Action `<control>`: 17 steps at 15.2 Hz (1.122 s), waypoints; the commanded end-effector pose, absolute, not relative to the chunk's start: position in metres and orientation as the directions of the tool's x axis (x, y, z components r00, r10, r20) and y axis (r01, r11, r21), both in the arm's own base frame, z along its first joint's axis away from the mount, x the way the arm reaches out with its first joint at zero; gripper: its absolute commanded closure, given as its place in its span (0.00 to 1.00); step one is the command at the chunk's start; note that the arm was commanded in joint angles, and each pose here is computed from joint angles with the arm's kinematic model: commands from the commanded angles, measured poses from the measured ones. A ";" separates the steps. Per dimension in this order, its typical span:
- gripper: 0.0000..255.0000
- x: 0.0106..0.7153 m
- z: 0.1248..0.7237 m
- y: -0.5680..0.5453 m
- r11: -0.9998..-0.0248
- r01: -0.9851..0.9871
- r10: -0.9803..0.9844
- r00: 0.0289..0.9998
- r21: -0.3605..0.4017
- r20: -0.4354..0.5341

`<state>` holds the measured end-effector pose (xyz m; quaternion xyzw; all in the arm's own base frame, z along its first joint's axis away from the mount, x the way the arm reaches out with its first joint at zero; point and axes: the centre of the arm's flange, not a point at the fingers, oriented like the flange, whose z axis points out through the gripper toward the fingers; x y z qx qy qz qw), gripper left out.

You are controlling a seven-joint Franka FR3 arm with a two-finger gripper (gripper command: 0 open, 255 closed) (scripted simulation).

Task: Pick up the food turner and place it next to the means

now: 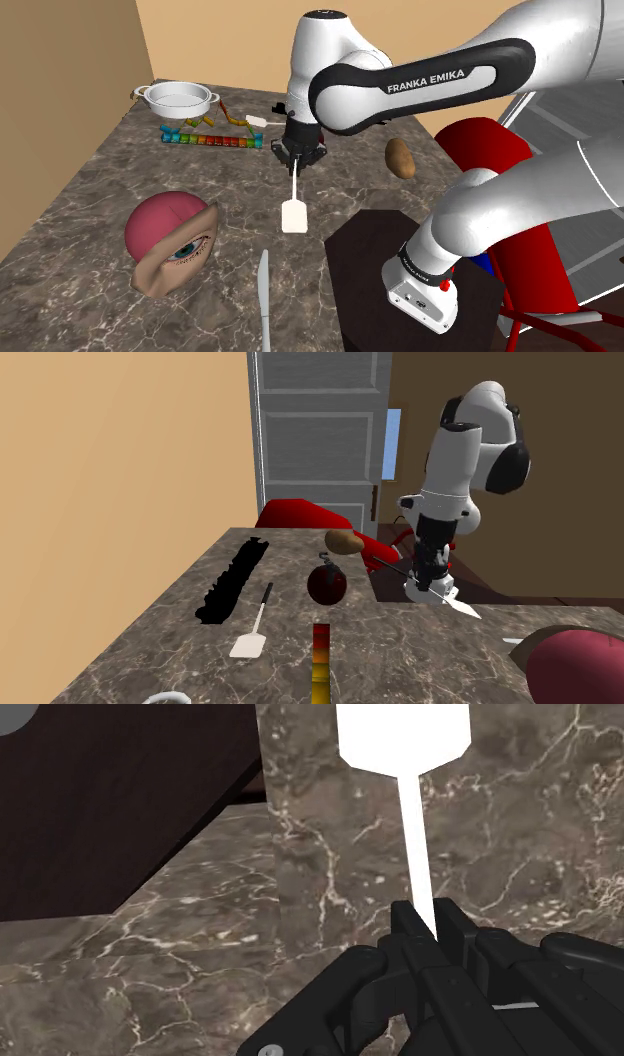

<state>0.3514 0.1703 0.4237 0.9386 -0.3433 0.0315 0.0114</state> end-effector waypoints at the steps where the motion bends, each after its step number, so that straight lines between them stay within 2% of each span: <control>1: 1.00 0.349 0.423 0.195 -0.763 -0.646 -0.645 0.761 0.000 0.066; 17: 1.00 0.324 0.424 0.404 -0.763 -0.646 -0.645 0.761 -0.001 0.066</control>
